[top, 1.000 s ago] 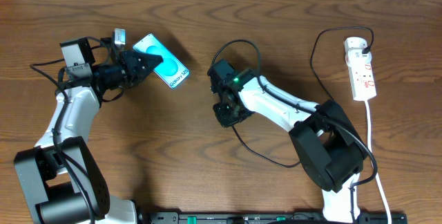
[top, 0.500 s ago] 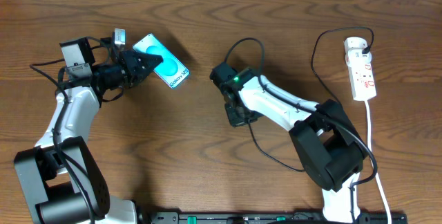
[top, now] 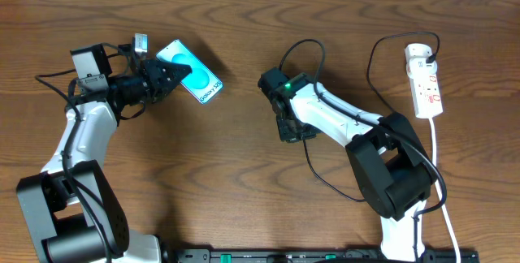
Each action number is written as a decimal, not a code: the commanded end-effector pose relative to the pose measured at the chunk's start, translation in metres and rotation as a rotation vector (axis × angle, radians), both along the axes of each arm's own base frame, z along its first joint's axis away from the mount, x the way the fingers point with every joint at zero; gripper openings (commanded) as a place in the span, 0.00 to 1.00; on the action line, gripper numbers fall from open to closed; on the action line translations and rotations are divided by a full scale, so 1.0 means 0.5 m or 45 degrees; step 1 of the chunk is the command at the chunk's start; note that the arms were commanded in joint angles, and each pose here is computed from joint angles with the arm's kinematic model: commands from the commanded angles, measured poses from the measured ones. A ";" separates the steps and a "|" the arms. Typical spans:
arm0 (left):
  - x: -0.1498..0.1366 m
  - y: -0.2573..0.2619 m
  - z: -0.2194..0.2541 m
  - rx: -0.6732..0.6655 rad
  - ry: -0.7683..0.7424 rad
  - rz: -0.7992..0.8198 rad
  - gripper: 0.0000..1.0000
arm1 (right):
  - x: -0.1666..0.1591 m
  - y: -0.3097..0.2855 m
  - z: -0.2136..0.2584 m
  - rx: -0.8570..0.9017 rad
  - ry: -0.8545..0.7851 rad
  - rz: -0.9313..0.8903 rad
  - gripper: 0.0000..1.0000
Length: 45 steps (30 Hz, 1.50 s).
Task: Plug charger to phone and switch on socket
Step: 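Close the right gripper on the USB-C connector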
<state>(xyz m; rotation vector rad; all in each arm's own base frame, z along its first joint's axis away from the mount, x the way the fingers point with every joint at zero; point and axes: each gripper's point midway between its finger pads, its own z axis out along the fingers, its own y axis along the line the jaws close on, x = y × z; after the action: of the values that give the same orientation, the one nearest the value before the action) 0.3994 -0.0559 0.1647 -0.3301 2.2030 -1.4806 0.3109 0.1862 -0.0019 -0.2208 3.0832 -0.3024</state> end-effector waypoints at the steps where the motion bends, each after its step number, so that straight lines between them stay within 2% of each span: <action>1: -0.001 -0.002 0.012 -0.016 -0.022 -0.016 0.07 | -0.004 -0.017 -0.040 -0.037 0.025 -0.036 0.17; 8: -0.001 -0.002 0.012 -0.016 -0.022 -0.016 0.07 | -0.005 -0.014 -0.042 -0.029 0.029 -0.036 0.20; 18: -0.001 -0.002 0.012 -0.016 -0.022 -0.016 0.07 | -0.017 -0.001 -0.047 0.022 0.069 -0.041 0.19; 33: -0.001 -0.002 0.012 -0.016 -0.022 -0.015 0.07 | -0.060 0.040 -0.055 0.180 0.210 -0.085 0.21; 45: -0.001 -0.002 0.011 -0.015 -0.021 -0.015 0.07 | -0.063 0.023 -0.077 0.150 0.186 -0.084 0.21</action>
<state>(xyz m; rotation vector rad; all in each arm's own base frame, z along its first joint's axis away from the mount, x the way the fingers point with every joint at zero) 0.3994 -0.0561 0.1647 -0.3292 2.2031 -1.4806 0.3042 0.2094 -0.0049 -0.1548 3.1393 -0.0339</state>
